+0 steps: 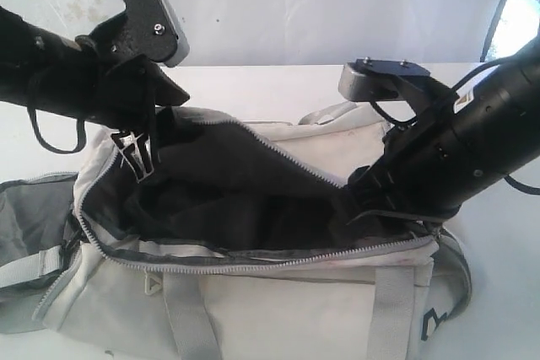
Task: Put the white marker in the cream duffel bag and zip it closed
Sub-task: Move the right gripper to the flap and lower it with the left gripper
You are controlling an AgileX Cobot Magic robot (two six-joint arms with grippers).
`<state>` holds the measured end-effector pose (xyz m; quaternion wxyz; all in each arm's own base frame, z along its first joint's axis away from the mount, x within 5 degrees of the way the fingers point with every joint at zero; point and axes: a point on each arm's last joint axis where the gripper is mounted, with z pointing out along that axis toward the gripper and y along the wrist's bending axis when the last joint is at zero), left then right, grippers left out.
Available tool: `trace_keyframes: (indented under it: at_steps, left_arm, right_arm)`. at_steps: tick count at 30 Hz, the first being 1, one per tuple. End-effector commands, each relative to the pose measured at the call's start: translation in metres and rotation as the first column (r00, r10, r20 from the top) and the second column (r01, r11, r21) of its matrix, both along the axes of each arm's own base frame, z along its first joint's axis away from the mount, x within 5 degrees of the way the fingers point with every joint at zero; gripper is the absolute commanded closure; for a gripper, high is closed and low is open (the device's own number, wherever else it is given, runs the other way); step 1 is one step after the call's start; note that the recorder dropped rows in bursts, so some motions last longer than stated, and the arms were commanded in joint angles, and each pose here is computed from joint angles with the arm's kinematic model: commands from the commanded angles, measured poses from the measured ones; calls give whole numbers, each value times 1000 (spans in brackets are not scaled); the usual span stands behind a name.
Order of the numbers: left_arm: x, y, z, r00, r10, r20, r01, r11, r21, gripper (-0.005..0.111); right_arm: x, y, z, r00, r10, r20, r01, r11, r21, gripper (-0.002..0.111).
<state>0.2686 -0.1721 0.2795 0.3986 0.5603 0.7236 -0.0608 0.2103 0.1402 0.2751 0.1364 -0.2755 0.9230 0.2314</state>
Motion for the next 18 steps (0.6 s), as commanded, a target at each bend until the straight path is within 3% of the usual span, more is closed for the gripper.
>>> trace_keyframes:
  at_steps: [1, 9, 18]
  left_arm:
    - [-2, 7, -1, 997, 67, -36, -65, 996, 63, 36]
    - [-27, 19, 12, 989, 43, -143, -25, 992, 127, 33]
    - [-59, 34, 42, 978, 82, -191, -70, 995, 71, 33]
  right_arm:
    - [-6, -1, 1, 999, 24, -35, -25, 1000, -18, 66]
    - [-9, -2, 0, 997, 33, -73, -35, 999, -29, 66]
    - [-6, -1, 11, 998, 10, -67, -12, 1000, -21, 66]
